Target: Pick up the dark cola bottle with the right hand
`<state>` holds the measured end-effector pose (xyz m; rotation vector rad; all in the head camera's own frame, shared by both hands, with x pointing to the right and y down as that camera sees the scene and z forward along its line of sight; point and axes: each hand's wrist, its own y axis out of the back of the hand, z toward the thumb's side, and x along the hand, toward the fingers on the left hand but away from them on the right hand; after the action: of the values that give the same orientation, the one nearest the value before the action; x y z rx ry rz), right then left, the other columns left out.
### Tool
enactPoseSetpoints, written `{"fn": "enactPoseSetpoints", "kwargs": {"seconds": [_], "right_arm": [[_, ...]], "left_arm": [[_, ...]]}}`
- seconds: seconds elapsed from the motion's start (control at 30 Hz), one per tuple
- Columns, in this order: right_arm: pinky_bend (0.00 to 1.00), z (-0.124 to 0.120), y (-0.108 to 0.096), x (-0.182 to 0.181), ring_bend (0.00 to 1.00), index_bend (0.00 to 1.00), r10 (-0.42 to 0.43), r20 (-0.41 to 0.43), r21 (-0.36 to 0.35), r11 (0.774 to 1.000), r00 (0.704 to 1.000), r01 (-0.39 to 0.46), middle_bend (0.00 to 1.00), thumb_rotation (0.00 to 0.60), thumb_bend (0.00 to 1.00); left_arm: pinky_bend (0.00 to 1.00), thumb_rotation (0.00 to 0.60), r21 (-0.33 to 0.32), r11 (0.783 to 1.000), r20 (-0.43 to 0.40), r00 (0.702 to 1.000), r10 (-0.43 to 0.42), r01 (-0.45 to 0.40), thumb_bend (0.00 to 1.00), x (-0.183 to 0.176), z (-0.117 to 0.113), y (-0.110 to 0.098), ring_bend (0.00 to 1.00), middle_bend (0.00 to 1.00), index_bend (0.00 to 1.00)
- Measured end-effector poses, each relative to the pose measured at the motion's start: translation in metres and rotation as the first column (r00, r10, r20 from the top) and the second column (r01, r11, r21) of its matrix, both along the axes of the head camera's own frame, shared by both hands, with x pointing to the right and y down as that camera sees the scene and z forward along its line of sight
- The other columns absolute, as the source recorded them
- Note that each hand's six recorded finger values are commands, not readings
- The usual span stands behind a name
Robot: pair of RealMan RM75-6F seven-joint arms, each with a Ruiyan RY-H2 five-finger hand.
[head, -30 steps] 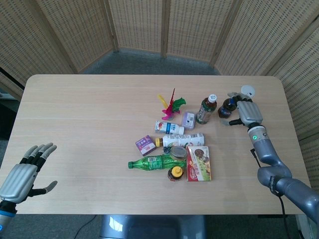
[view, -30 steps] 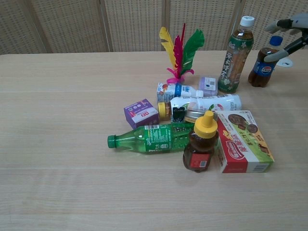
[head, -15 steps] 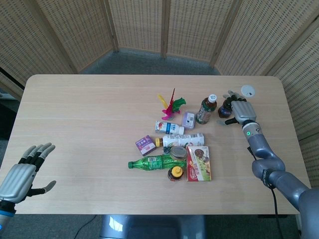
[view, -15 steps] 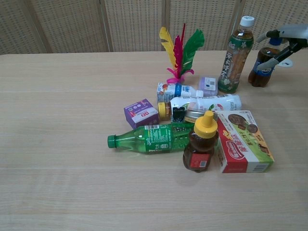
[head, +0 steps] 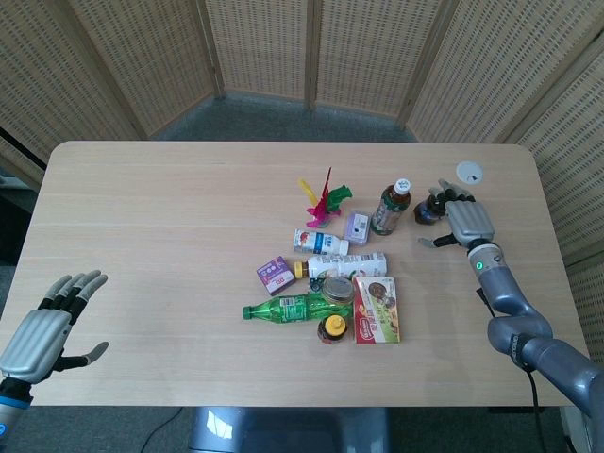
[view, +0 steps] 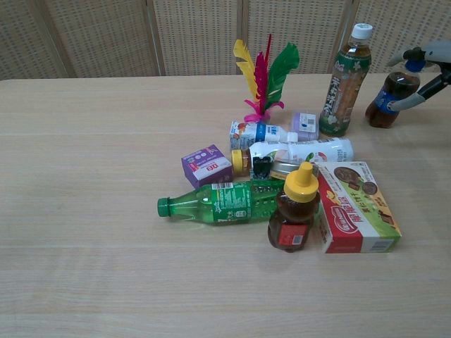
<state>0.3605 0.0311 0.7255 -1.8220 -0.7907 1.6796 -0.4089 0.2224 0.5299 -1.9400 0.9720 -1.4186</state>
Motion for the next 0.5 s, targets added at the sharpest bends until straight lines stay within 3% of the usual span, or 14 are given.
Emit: {"fn": "enactPoseSetpoints", "kwargs": {"seconds": [0.5], "right_arm": [[0.00,-0.024,0.019,0.010,0.00,0.00,0.011,-0.015,0.025,1.000,1.000,-0.011,0.00,0.412,0.16]], "left_arm": [[0.00,0.600,0.002,1.000,-0.009,1.000,-0.008,0.008,0.30,-0.005,0.001,0.003,0.00,0.00,0.05]]}}
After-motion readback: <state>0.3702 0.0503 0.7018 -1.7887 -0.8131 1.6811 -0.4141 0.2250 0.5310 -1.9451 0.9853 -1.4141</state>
